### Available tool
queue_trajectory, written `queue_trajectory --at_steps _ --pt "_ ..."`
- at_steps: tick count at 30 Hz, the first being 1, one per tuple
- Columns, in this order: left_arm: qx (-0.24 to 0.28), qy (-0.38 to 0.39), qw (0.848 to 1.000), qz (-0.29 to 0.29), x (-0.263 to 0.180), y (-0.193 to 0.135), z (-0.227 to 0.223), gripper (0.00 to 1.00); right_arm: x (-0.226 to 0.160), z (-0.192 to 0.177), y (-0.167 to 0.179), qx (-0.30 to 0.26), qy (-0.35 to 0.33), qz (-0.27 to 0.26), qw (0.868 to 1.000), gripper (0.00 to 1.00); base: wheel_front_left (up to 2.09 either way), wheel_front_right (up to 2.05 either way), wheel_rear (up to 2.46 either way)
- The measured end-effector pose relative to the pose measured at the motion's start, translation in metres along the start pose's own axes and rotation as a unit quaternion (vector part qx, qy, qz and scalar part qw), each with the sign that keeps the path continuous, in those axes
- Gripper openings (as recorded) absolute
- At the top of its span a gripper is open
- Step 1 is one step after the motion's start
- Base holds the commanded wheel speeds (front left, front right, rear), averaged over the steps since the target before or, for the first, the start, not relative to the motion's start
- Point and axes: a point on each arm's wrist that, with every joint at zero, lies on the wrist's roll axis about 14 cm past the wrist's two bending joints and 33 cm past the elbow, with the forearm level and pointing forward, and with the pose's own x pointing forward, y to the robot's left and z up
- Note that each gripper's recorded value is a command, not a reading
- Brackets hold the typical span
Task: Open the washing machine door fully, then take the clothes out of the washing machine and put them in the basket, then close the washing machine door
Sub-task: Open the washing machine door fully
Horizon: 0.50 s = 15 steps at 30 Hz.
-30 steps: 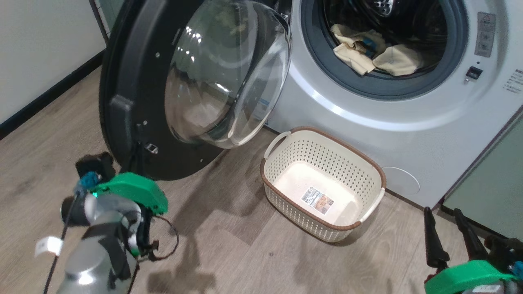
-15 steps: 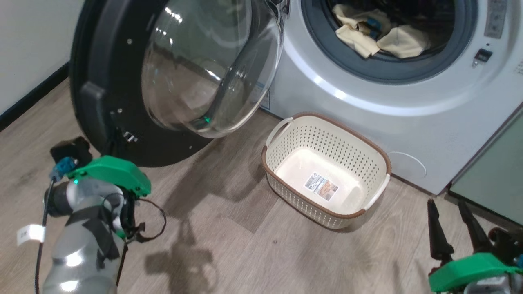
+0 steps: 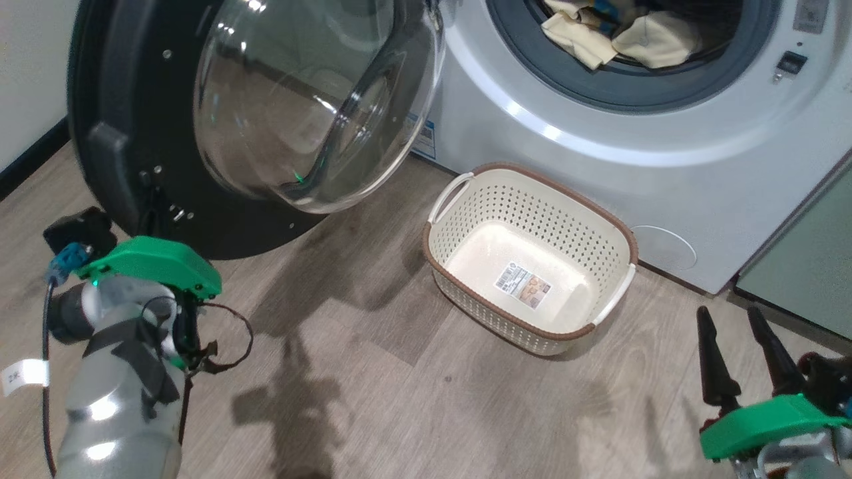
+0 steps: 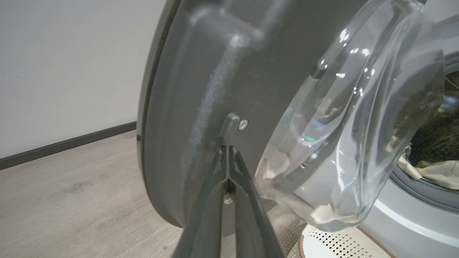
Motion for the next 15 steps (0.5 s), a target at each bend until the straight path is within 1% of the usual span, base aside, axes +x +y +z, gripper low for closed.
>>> queue_trajectory --at_steps 4,8,13,15 --pt "0.005 -0.002 1.000 -0.004 0.003 -0.003 0.000 0.00 0.003 0.008 -0.003 -0.003 -0.011 -0.003 1.000 1.00 0.00 0.00 0.00" --pt "0.004 -0.013 1.000 -0.017 0.003 -0.014 0.006 0.00 -0.001 0.012 -0.006 -0.006 -0.016 -0.010 1.000 1.00 0.00 0.00 0.00" --pt "-0.002 -0.047 0.997 -0.055 -0.004 -0.034 0.024 0.00 -0.009 0.024 -0.004 -0.006 -0.032 -0.017 0.999 1.00 0.00 0.00 0.00" --pt "-0.005 -0.050 0.996 -0.074 -0.009 -0.039 0.024 0.00 -0.013 0.029 -0.003 -0.008 -0.039 -0.020 0.999 1.00 0.00 0.00 0.00"
